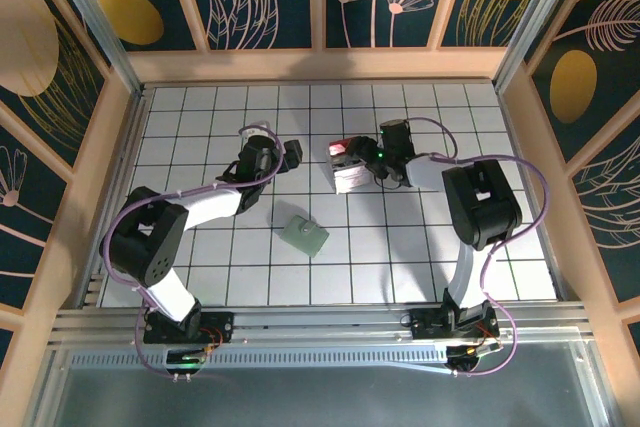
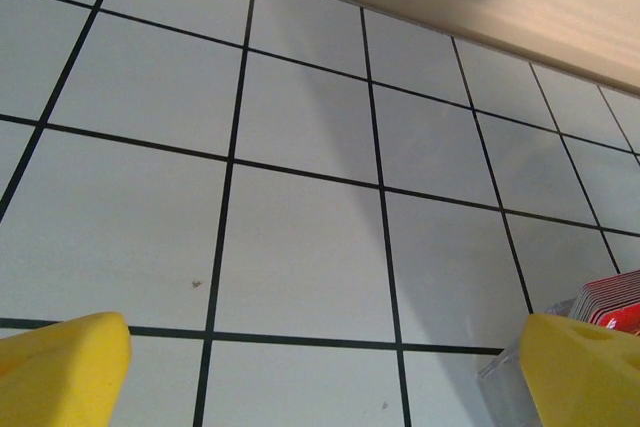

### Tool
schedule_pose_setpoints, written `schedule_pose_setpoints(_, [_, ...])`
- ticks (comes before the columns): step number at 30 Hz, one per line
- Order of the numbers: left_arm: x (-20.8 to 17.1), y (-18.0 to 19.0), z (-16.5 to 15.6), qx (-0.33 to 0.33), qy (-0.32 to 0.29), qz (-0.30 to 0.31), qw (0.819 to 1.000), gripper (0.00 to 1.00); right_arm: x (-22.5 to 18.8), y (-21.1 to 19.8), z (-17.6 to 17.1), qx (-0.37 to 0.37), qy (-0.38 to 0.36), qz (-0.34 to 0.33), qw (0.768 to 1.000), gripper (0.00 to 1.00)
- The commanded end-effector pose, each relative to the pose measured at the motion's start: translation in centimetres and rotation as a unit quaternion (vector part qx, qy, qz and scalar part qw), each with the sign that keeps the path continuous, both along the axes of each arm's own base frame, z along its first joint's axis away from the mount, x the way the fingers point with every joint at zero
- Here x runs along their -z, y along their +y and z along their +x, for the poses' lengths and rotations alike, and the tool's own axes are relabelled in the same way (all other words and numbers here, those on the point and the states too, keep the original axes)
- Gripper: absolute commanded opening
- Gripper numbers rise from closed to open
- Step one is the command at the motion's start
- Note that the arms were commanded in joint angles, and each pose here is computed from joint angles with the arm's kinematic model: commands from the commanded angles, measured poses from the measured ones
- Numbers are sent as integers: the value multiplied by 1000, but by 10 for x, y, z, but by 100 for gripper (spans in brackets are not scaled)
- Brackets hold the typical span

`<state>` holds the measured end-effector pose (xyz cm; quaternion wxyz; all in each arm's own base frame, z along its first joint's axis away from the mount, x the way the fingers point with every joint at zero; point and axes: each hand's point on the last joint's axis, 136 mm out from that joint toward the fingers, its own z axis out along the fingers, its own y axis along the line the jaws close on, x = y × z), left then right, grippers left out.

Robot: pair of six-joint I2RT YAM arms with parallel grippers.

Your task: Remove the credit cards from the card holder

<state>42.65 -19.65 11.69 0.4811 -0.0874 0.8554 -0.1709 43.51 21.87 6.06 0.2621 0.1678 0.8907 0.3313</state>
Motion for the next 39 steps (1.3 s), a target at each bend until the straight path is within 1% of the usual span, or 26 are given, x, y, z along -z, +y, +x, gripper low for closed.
schedule_pose_setpoints(1, [12, 8, -12, -5, 24, 13, 1000, 99, -10, 8, -9, 3, -1, 9, 1000, 75])
schedule_pose_setpoints(10, [33, 12, -17, -16, 49, 15, 999, 99, -16, 39, 5, -20, -15, 46, 999, 74])
schedule_pose_setpoints(13, [39, 12, -16, -19, 57, 17, 998, 99, -13, 54, 5, -25, -10, 57, 998, 74])
schedule_pose_setpoints(15, [51, 13, -15, -22, 69, 27, 997, 99, -10, 62, 3, -27, -4, 60, 998, 74])
schedule_pose_setpoints(19, [58, 13, -11, -27, 75, 36, 996, 99, -8, 74, 1, -31, -1, 66, 997, 74])
schedule_pose_setpoints(27, [60, 10, -1, -31, 71, 45, 996, 99, -11, 81, 5, -42, -9, 70, 997, 74])
schedule_pose_setpoints(39, [51, 8, 34, -51, 44, 74, 995, 99, -6, 75, 24, -34, -16, 55, 998, 74])
